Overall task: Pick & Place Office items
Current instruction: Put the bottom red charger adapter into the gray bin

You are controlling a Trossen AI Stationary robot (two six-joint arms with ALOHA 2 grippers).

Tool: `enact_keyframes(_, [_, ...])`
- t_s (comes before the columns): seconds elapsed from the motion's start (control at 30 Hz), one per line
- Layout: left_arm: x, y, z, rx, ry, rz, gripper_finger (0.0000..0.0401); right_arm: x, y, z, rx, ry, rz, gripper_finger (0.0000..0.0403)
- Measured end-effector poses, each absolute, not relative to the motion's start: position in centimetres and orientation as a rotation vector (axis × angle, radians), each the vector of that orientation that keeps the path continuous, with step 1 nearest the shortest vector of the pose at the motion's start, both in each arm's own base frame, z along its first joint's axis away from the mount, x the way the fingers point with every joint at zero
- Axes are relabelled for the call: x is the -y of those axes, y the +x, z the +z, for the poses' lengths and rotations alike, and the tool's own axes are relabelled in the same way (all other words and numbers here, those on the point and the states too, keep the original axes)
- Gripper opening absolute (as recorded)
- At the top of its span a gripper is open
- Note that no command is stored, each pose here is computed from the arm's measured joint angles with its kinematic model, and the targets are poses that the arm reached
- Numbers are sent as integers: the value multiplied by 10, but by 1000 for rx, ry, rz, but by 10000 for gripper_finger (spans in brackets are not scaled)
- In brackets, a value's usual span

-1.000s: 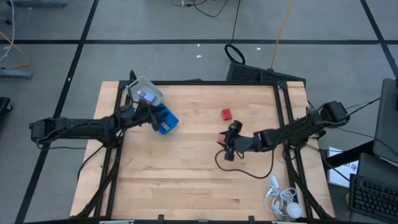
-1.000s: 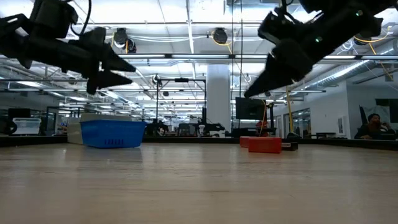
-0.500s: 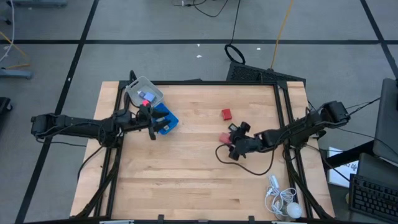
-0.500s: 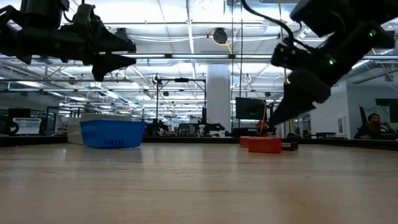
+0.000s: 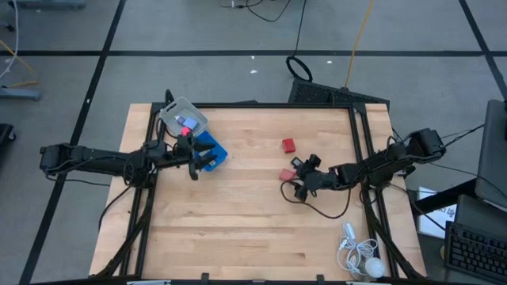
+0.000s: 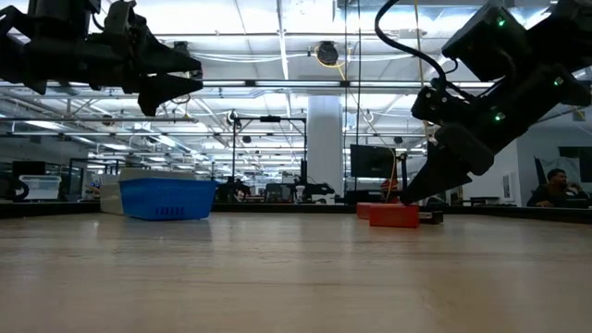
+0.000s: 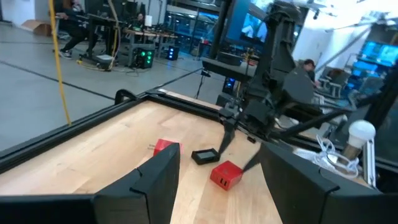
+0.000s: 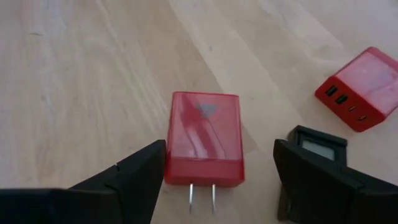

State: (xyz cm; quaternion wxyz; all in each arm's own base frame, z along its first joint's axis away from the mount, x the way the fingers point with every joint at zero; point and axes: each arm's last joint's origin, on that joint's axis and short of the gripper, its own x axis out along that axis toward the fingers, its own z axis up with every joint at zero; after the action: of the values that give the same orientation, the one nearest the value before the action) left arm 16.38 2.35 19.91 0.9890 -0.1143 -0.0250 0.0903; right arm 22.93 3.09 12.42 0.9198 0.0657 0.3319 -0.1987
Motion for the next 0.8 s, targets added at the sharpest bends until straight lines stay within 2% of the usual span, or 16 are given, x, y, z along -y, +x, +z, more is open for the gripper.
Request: enact_keyframes(0.8, [-16,164,204,91,-186,133,225,-30,235,105,-681,138,-307,283])
